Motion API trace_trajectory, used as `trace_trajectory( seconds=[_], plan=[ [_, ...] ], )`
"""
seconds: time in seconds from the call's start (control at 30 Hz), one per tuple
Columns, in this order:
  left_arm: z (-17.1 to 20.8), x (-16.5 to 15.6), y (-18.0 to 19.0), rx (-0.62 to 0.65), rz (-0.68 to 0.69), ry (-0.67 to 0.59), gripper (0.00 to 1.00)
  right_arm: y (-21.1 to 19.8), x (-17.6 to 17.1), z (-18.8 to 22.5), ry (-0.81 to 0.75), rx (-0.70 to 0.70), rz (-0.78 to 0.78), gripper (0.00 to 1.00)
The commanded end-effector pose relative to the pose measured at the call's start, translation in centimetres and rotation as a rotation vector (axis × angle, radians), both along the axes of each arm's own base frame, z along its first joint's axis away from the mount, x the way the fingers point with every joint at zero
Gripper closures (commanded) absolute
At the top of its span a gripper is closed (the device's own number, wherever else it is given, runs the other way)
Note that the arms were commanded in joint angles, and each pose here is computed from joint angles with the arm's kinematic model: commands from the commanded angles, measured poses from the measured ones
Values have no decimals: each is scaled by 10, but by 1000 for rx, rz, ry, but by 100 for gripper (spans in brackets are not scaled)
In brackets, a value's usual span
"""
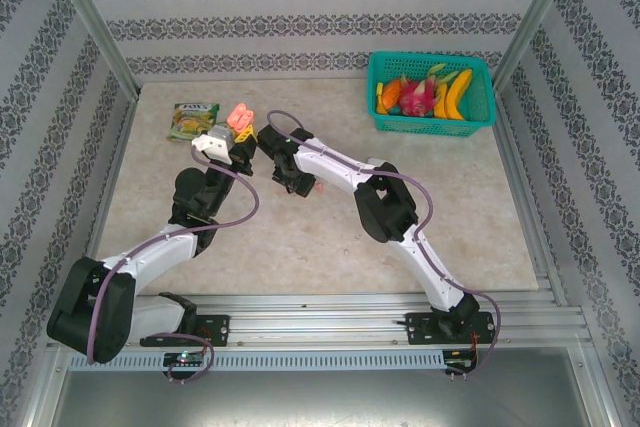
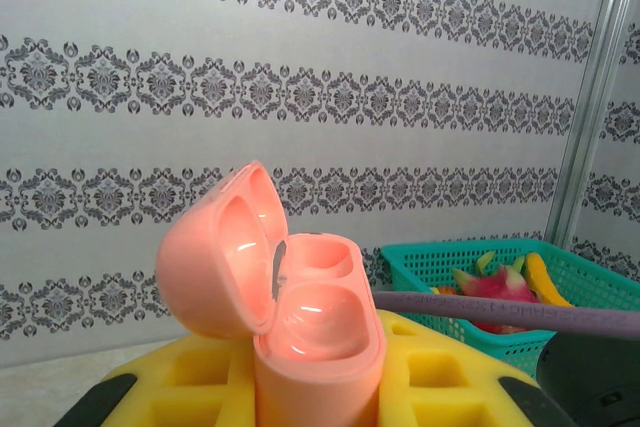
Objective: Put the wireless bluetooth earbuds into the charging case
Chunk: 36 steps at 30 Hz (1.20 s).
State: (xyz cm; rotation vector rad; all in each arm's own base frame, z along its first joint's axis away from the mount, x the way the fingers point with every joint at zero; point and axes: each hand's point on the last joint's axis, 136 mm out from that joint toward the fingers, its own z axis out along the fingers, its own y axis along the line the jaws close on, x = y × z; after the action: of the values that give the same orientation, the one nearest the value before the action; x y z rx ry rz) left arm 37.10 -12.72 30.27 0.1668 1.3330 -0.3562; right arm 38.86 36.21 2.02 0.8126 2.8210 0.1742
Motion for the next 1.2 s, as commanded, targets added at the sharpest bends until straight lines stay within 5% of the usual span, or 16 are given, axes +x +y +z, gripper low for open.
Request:
trace_trajectory(
  seconds=[0.0, 0.6, 1.17],
  plan=[
    [16, -7, 8, -33, 3, -59, 100, 4, -7, -7, 31, 2, -16, 46],
    [15, -8, 12, -40, 11, -57, 100, 6, -7, -17, 53, -3, 37, 57],
    [20, -12, 15, -49, 11, -60, 100, 3, -5, -5, 43, -41, 251, 65]
  ],
)
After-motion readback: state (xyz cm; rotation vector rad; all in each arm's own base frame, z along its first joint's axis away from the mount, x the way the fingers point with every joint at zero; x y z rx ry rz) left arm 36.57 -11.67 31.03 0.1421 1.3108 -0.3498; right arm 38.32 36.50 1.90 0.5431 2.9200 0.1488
